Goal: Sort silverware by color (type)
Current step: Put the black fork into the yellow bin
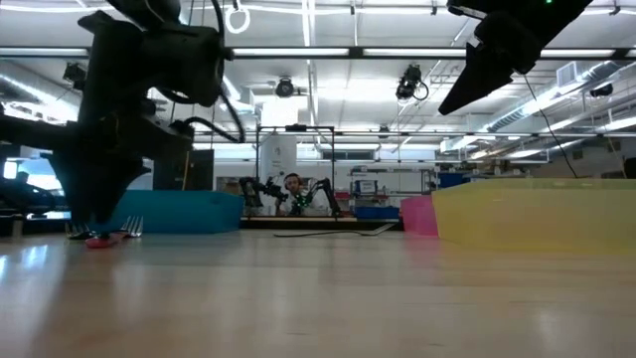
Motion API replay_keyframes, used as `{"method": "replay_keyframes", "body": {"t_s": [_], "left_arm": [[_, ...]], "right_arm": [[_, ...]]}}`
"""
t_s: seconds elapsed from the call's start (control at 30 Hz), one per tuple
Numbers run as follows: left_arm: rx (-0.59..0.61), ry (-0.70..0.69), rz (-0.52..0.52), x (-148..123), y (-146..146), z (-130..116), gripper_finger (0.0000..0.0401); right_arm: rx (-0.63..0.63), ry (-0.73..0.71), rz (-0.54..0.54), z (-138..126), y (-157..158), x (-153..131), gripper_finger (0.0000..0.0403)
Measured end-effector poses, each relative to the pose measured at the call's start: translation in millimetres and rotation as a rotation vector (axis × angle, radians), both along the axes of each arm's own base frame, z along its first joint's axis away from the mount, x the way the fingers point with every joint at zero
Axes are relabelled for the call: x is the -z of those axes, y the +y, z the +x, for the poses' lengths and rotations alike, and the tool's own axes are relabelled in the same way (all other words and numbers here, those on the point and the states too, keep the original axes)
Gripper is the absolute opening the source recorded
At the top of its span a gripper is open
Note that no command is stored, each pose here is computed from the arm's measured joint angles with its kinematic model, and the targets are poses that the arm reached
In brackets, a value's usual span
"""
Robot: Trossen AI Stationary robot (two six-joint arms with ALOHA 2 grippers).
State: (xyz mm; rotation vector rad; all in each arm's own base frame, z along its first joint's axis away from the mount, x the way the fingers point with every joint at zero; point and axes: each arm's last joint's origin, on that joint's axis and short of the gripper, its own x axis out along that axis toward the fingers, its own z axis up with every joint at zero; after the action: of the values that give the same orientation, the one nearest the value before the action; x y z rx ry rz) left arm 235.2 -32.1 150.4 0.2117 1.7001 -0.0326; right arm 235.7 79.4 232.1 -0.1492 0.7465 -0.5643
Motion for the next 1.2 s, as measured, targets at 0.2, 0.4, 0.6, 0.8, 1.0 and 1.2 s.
{"method": "replay_keyframes", "body": {"t_s": [0.2,0.4,0.6,0.8,1.0,1.2], "left_arm": [[0.05,-0.04,-0.01,6,0,2,0.0109],[0.049,-0.035,-0.009,7,0,2,0.0109],[0.026,-0.004,-0.01,14,5,3,0.0109],[-0.005,0.055,-0.016,26,11,7,0.0105],[0.003,0.042,-0.022,21,12,8,0.0045],[-0.026,0.025,-0.027,10,12,8,0.0012]], "right_arm": [[-0.002,0.002,0.003,0,0,0,0.0055],[-0.003,0.002,0.004,0,0,0,0.0055],[-0.003,0.002,0.005,0,0,0,0.0055],[-0.005,0.004,0.007,0,0,0,0.0055],[-0.006,0.004,0.006,0,0,0,0.0055],[-0.005,0.003,0.007,0,0,0,0.0055]]}}
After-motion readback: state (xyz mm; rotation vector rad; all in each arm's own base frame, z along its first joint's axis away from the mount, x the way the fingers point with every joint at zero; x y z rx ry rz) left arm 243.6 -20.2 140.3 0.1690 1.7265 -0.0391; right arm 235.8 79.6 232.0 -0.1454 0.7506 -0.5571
